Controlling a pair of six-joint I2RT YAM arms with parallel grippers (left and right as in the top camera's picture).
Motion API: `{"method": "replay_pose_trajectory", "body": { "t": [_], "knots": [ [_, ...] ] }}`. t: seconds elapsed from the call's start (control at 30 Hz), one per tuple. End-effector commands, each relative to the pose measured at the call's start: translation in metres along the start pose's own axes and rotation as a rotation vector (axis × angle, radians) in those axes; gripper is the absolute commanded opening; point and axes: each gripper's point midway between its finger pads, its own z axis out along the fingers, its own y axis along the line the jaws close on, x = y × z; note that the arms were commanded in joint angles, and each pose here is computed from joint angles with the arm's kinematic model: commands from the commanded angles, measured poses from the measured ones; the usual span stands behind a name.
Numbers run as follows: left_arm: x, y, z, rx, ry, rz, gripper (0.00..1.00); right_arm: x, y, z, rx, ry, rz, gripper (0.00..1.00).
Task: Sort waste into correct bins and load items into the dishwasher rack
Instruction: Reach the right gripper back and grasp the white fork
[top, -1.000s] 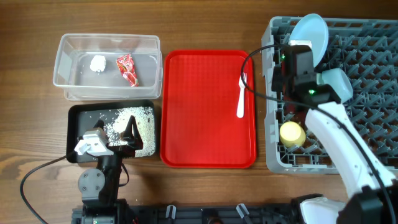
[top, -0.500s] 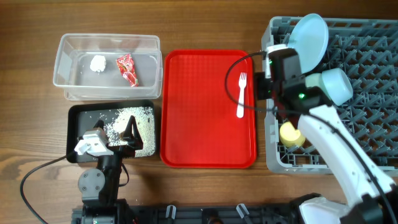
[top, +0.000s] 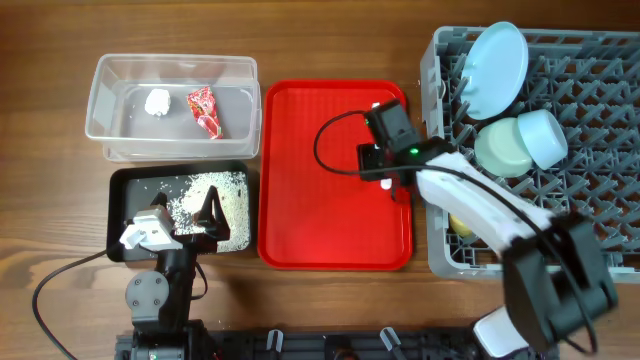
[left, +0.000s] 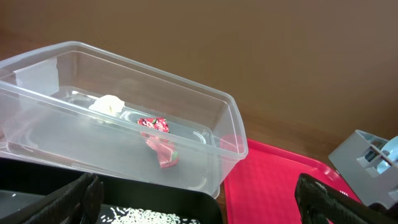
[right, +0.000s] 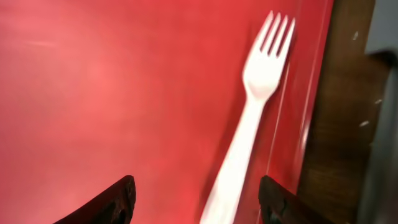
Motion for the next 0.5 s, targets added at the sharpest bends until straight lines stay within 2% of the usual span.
{"method": "replay_pose_trajectory", "body": {
  "t": [0.0, 0.4, 0.43, 0.47],
  "knots": [
    [0.002, 0.000, 0.000, 0.009, -0.001, 0.013, 1.00, -0.004, -0.014, 0.021, 0.094, -0.027, 0.055, 0.67],
    [0.002, 0.000, 0.000, 0.008, -0.001, 0.013, 1.00, 0.000, -0.018, 0.048, 0.106, -0.012, 0.107, 0.66],
    [0.002, 0.000, 0.000, 0.009, -0.001, 0.013, 1.00, 0.002, -0.018, 0.049, 0.102, -0.005, 0.115, 0.62],
    [0.002, 0.000, 0.000, 0.008, -0.001, 0.013, 1.00, 0.003, -0.016, 0.049, 0.087, 0.003, 0.116, 0.53]
  ]
}}
